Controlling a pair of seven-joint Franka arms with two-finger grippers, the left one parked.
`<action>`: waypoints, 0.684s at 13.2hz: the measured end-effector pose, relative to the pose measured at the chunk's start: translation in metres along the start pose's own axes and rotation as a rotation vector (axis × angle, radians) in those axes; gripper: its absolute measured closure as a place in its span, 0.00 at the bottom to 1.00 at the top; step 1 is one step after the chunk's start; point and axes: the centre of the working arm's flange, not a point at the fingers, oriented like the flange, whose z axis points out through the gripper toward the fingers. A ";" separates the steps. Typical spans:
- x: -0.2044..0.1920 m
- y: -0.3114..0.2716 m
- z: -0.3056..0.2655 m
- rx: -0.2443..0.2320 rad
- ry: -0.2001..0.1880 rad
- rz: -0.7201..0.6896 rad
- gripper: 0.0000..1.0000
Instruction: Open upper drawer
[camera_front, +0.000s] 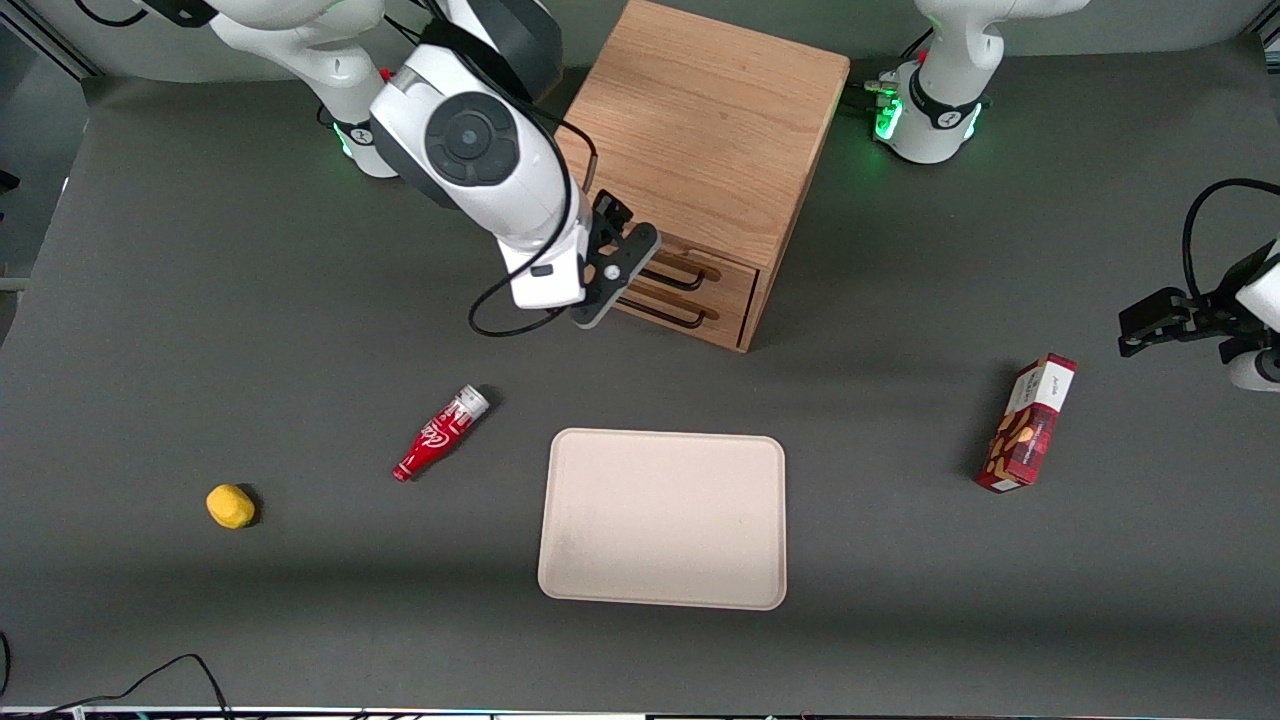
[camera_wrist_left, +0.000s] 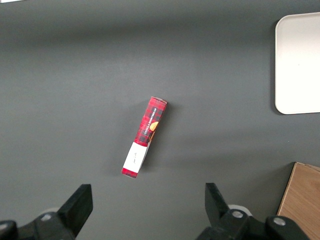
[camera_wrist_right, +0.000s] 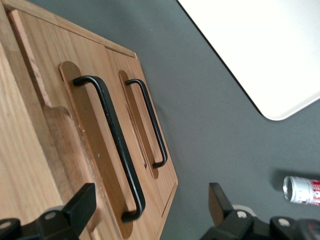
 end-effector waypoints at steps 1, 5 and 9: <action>0.003 -0.003 0.007 -0.005 -0.007 -0.013 0.00; 0.010 -0.006 0.026 -0.012 -0.008 -0.033 0.00; 0.016 -0.011 0.045 -0.023 -0.006 -0.056 0.00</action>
